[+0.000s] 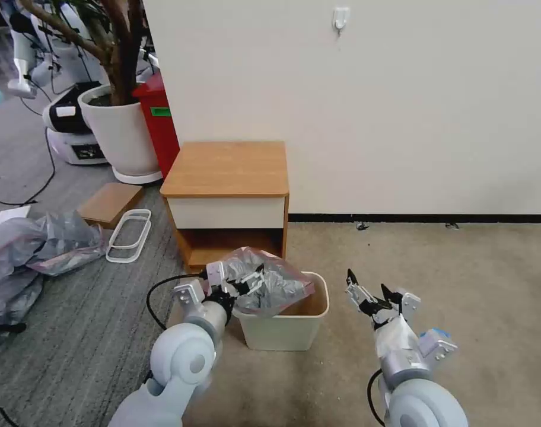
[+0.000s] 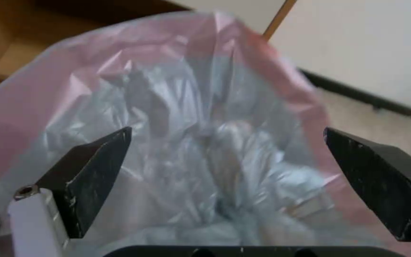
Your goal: Pick up the garbage bag from the table and place it over the trash can.
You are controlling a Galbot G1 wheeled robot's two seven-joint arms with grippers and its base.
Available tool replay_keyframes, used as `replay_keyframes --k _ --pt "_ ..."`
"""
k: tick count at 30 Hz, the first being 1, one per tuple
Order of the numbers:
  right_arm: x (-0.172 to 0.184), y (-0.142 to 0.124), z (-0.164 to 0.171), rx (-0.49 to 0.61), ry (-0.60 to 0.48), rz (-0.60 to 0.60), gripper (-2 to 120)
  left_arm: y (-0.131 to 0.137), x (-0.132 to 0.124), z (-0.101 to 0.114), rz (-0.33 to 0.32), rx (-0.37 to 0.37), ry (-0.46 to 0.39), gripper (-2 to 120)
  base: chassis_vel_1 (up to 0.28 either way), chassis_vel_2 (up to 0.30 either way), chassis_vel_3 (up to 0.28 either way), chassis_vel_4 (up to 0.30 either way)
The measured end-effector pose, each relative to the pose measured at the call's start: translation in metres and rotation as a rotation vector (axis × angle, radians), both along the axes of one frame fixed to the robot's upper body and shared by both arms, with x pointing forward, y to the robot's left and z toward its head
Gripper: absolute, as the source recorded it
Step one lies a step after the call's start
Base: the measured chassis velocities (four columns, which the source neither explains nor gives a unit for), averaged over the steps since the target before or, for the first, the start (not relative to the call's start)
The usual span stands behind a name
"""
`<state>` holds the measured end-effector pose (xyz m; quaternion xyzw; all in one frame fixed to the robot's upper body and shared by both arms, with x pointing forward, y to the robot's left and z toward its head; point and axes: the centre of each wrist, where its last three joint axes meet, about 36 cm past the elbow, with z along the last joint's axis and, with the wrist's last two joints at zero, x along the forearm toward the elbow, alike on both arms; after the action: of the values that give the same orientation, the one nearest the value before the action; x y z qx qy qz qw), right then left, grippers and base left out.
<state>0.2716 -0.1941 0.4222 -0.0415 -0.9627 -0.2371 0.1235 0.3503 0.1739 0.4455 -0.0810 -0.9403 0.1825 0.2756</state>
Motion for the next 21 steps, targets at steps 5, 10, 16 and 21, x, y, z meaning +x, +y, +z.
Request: replay_keyframes --k 5,10,16,21 --pt "0.000 0.002 -0.001 0.004 0.001 0.004 93 0.007 0.003 -0.005 -0.015 0.036 0.024 100 0.000 0.000 0.000 0.000" --pt "0.001 0.002 -0.003 0.004 -0.001 0.002 89 0.011 0.006 -0.012 -0.012 0.056 0.044 100 0.000 0.000 0.000 0.000" --pt "0.001 0.001 -0.006 0.001 0.000 -0.001 80 0.012 0.005 -0.020 -0.021 0.071 0.077 100 0.000 0.000 0.000 0.000" --pt "0.002 0.000 -0.007 0.000 -0.001 -0.007 76 0.011 0.003 -0.023 -0.046 0.083 0.099 100 0.000 0.000 0.000 0.000"
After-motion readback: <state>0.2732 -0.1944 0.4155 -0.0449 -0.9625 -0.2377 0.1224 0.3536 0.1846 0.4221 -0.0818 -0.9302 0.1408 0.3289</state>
